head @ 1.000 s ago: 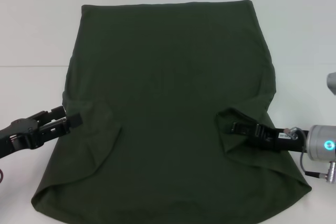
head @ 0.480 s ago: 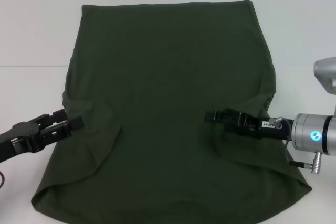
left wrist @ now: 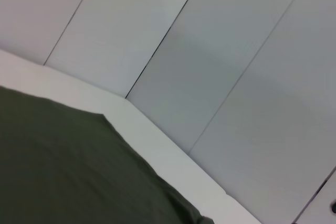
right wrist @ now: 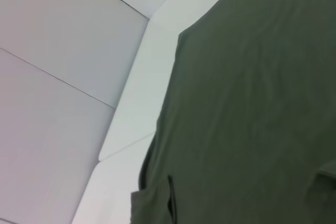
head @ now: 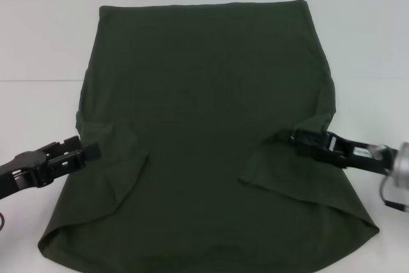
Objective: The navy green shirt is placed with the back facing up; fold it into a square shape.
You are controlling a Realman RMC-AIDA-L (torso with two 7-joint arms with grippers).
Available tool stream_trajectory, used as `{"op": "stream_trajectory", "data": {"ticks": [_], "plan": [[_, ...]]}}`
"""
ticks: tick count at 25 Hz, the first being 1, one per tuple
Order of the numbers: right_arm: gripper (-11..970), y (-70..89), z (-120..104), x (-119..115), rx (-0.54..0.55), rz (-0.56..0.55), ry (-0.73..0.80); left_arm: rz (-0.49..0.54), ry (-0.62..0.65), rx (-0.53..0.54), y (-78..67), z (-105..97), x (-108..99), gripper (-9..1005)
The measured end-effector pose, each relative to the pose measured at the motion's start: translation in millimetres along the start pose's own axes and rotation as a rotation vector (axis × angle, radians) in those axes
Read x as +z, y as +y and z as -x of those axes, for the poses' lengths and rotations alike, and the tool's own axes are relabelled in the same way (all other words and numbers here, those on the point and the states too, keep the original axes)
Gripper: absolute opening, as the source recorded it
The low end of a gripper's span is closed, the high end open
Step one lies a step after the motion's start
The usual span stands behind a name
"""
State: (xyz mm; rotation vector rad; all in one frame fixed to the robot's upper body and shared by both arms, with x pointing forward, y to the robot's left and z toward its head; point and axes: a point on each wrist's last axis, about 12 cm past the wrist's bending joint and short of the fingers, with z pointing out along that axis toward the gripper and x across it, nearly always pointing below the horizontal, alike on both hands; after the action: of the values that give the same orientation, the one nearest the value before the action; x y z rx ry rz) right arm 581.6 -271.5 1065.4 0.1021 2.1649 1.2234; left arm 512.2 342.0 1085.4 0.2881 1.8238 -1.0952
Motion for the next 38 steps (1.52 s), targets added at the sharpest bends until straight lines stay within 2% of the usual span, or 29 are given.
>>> {"op": "stream_trajectory", "data": {"ticks": [3, 6, 10, 13, 17, 21, 31, 38], "plan": [[942, -4.9, -3.3, -19.5, -0.047, 0.031, -0.007, 0.014, 0.02, -0.064, 3.6, 4.5, -6.5, 875], [943, -6.3, -8.0, -43.1, -0.107, 0.087, -0.015, 0.052, 0.082, -0.173, 10.2, 10.9, -15.4, 876], [943, -10.2, -19.1, -66.2, -0.239, 0.111, 0.055, 0.181, 0.249, -0.327, 24.2, 15.2, -25.3, 876], [943, -13.8, -27.7, -73.8, -0.327, 0.11, 0.126, 0.263, 0.354, -0.379, 29.9, 17.4, -29.7, 876], [944, -15.5, -40.8, -76.6, -0.522, 0.14, 0.187, 0.333, 0.476, -0.431, 32.0, 22.9, -32.0, 875], [944, -16.0, -47.6, -72.8, -0.656, 0.154, 0.2, 0.354, 0.56, -0.46, 30.8, 23.5, -31.5, 875], [943, -15.0, -50.9, -68.1, -0.832, 0.179, 0.21, 0.382, 0.603, -0.465, 32.2, 25.9, -27.5, 876], [942, -11.0, -50.0, -63.3, -0.909, 0.19, 0.21, 0.389, 0.603, -0.46, 33.2, 26.5, -23.7, 875]]}}
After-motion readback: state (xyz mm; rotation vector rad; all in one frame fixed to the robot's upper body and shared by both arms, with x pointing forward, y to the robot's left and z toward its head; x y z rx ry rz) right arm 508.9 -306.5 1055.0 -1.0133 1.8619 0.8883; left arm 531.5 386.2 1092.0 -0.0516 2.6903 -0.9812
